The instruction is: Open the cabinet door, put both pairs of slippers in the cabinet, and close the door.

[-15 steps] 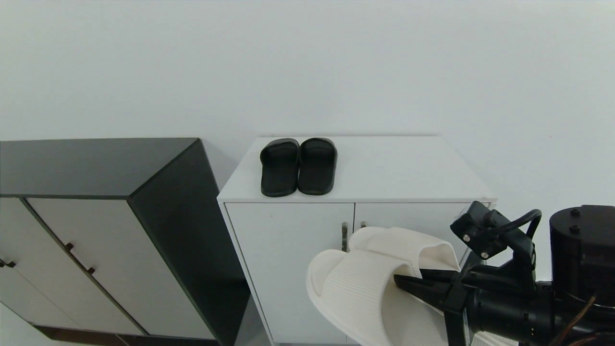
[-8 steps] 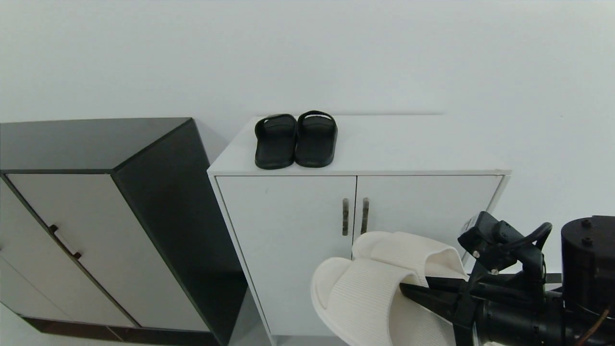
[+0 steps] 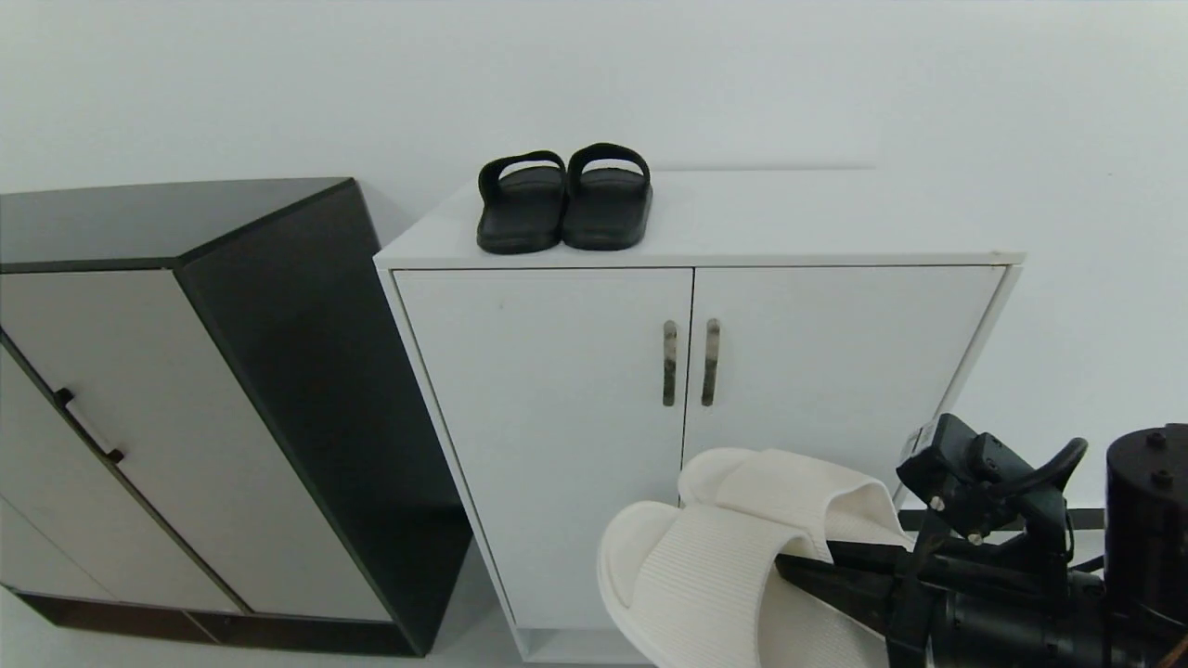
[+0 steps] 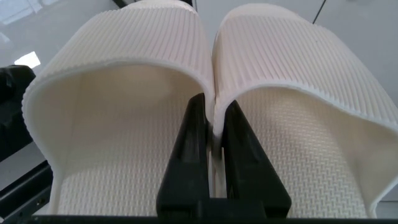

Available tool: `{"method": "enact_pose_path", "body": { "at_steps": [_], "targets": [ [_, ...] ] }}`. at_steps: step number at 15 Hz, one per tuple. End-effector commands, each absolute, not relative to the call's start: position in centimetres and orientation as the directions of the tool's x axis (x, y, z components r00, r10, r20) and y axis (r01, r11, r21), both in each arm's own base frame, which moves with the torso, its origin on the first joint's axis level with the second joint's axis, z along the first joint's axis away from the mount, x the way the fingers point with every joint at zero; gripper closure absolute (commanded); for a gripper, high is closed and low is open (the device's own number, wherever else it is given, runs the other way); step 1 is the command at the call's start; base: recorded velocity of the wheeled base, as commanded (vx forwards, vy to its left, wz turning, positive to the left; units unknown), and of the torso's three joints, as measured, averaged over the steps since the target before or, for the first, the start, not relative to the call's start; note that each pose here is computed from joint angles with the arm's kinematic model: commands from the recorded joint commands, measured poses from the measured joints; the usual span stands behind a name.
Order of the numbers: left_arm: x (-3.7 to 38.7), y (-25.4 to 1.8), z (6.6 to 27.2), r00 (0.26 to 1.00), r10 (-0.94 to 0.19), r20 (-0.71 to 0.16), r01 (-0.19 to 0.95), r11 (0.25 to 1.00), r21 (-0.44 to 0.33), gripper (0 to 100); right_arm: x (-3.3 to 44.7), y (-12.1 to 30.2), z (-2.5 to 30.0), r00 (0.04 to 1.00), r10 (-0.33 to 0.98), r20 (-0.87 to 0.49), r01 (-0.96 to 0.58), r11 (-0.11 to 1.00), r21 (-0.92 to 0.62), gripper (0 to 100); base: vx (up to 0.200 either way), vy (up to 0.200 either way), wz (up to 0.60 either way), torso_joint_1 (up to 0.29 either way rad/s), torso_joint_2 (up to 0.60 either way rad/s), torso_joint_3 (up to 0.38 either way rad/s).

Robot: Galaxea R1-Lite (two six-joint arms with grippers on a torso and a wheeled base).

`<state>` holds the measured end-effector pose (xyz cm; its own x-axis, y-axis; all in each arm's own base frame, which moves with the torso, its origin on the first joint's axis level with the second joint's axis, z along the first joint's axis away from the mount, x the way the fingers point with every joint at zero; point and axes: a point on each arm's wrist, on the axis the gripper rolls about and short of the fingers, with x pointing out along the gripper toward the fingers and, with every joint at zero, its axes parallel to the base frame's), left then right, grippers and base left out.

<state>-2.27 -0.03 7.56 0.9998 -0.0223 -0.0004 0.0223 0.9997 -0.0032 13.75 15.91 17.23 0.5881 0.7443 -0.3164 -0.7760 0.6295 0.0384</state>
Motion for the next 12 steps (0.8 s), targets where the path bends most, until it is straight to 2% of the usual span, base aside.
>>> {"method": "enact_pose_path", "body": {
  "at_steps": [1,3,5,6,7,8,9,11,12],
  "targets": [
    [-2.1,0.0,7.6,1.000,-0.014,-0.025,0.014,1.000,-0.003,0,13.8,16.1,17.0,0.584,0.745,-0.324,-0.778,0.627,0.038,100,0.000,0.000,0.00,-0.124,0.46,0.330],
    [-2.0,0.0,7.7,1.000,-0.014,-0.021,0.014,1.000,0.003,0,13.7,16.0,17.0,0.590,0.742,-0.318,-0.775,0.631,0.034,100,0.000,0.000,0.00,-0.112,0.45,0.332],
    [-2.3,0.0,8.0,1.000,-0.017,0.011,0.016,0.994,0.107,0,13.3,15.5,16.8,0.590,0.740,-0.324,-0.778,0.628,0.020,100,0.000,0.000,0.00,-0.098,0.45,0.356],
    [-2.6,0.0,10.2,0.998,-0.032,0.051,0.027,0.994,0.104,0,13.2,15.4,16.9,0.590,0.743,-0.315,-0.779,0.627,0.018,100,0.000,0.000,0.00,-0.076,0.45,0.369],
    [-2.4,-0.1,13.6,0.994,-0.092,0.052,0.089,0.994,0.058,0,13.2,15.3,16.9,0.589,0.744,-0.315,-0.780,0.626,0.019,100,0.000,0.000,0.00,-0.071,0.43,0.373],
    [-1.4,-0.1,15.7,0.993,-0.119,0.020,0.119,0.993,0.008,0,13.3,15.5,16.6,0.586,0.740,-0.329,-0.780,0.625,0.018,100,0.000,0.000,0.00,-0.041,0.45,0.403],
    [0.0,-0.2,17.0,0.990,-0.135,-0.034,0.135,0.991,-0.003,0,13.4,15.6,16.3,0.581,0.739,-0.341,-0.782,0.623,0.019,100,0.000,0.000,0.00,-0.051,0.43,0.403],
    [1.9,-0.4,17.8,0.977,-0.204,-0.068,0.204,0.979,-0.012,0,13.5,15.8,16.1,0.578,0.736,-0.352,-0.781,0.624,0.021,100,0.000,0.000,0.00,-0.024,0.33,0.320],
    [3.5,-0.8,18.0,0.945,-0.315,-0.085,0.314,0.949,-0.026,0,13.4,15.7,15.7,0.575,0.732,-0.367,-0.781,0.624,0.021,100,0.000,0.000,0.00,0.002,0.14,0.119]
  ]
}}
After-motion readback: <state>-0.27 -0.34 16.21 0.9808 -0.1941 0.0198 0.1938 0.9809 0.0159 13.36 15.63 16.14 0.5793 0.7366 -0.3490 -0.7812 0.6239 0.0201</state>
